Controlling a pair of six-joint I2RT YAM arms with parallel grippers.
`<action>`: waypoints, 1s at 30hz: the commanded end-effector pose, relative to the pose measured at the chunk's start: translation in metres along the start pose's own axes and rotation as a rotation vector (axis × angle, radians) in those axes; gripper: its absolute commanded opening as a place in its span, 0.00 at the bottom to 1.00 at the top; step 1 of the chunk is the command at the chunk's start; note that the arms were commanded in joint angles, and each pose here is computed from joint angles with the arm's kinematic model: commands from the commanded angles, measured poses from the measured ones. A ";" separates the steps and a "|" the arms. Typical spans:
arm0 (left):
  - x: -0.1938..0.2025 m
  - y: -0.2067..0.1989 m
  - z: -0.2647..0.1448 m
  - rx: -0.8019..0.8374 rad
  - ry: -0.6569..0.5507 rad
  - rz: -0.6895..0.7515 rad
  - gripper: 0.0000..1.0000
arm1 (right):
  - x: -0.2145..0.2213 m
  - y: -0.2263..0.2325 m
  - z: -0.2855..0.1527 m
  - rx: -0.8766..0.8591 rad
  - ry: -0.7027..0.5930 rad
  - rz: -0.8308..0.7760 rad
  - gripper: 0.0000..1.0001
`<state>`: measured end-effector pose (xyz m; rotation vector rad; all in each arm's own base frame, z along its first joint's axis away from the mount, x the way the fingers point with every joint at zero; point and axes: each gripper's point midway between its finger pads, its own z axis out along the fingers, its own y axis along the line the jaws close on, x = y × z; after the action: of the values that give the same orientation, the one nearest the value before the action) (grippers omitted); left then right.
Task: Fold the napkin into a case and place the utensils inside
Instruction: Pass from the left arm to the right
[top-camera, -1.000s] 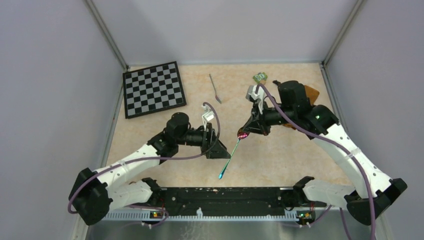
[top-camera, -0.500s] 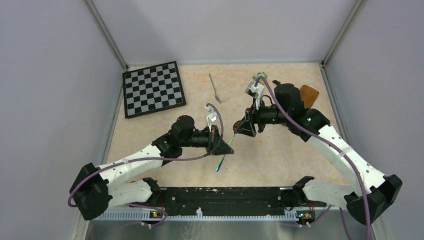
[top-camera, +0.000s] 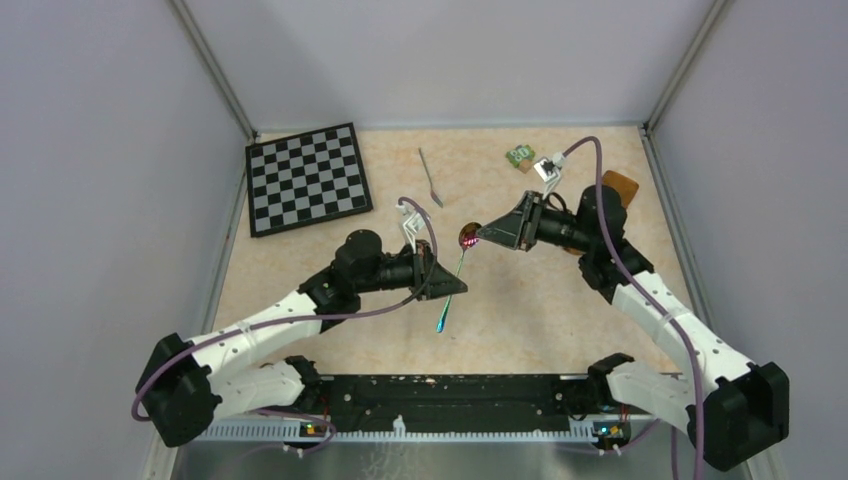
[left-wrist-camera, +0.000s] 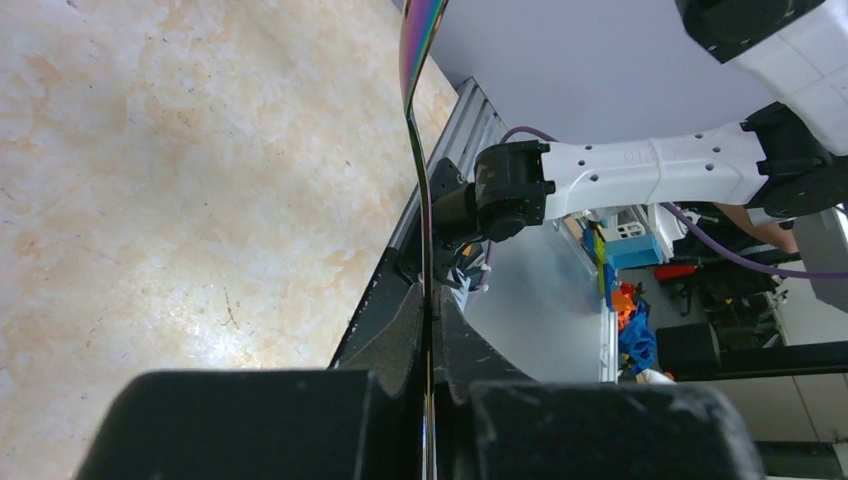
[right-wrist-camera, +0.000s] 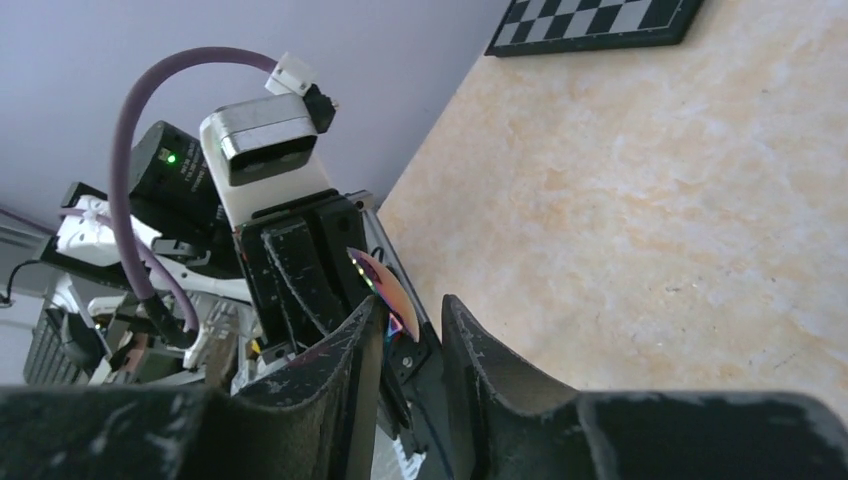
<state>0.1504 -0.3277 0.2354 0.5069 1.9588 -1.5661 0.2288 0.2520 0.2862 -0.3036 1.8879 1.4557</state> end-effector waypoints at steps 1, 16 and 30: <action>-0.033 -0.026 0.002 0.076 -0.100 0.027 0.00 | -0.026 0.034 -0.005 -0.131 -0.123 -0.066 0.28; -0.044 -0.038 0.019 0.169 -0.094 0.002 0.00 | -0.028 0.030 -0.003 -0.184 -0.191 -0.120 0.06; -0.047 -0.022 0.032 0.106 -0.079 -0.023 0.22 | -0.048 -0.007 -0.004 0.020 -0.237 -0.311 0.00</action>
<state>0.1663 -0.3552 0.2554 0.4549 1.9137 -1.7109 0.2479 0.2507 0.2993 -0.3271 1.6506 1.4117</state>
